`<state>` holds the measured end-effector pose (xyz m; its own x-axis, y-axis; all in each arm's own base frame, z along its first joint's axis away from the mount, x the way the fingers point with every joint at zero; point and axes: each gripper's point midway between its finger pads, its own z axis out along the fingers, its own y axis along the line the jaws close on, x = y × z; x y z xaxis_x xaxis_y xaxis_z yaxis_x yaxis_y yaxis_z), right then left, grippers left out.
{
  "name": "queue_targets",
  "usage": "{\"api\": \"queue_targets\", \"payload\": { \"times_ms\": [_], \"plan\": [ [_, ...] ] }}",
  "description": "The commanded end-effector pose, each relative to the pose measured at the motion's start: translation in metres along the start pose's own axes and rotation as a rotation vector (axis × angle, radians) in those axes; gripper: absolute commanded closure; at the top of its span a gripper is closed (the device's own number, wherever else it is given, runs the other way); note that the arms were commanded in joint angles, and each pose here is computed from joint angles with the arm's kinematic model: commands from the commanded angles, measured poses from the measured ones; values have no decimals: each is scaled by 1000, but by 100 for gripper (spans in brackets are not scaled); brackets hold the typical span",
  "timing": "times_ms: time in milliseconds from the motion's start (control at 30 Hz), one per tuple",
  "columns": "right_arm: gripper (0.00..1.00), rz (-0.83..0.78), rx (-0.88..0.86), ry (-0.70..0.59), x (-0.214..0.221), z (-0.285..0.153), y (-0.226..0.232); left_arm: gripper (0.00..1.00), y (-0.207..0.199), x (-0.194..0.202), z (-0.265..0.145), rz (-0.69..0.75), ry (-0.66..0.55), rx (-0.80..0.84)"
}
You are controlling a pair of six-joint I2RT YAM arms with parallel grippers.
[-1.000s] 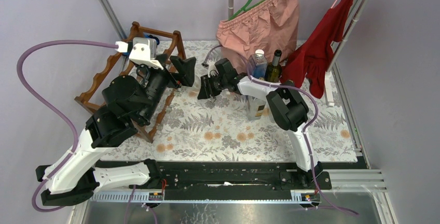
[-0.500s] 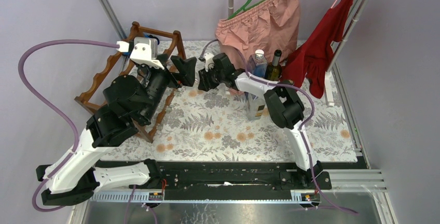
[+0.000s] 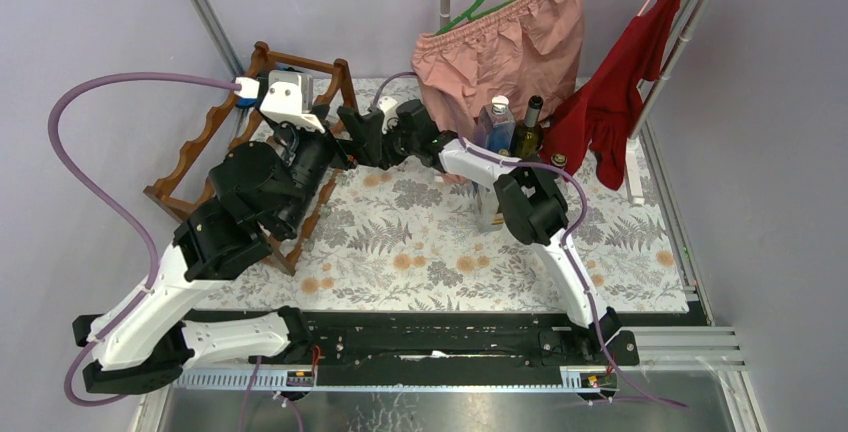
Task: Put the wine bottle on the wine rack
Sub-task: Place the wine bottle in the wine rack.
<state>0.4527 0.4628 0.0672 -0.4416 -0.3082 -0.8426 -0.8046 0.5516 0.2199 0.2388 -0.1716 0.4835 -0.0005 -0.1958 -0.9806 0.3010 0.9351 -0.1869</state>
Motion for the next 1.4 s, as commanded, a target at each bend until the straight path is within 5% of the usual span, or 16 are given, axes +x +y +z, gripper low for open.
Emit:
{"api": "queue_targets", "payload": {
  "times_ms": [0, 433, 633, 900, 1067, 1367],
  "plan": [
    [48, -81, 65, -223, -77, 1, -1, 3, 0, -11, 1, -12, -30, -4],
    [16, -101, 73, -343, -132, -21, 11, 3, -4, -14, 4, -2, -29, 7],
    [1, -371, 18, -210, -120, -55, 26, 3, -2, -17, 1, 1, -33, 8],
    [5, -404, -29, -17, -56, -48, 16, 3, 2, -14, -1, 7, -46, 1],
    [16, -384, -50, -38, -44, -19, 11, 3, 1, -11, -2, -3, -31, 8],
    [18, -393, -16, -93, -37, 12, -5, 3, 14, -2, -7, 16, 7, -43]
  ]
}}
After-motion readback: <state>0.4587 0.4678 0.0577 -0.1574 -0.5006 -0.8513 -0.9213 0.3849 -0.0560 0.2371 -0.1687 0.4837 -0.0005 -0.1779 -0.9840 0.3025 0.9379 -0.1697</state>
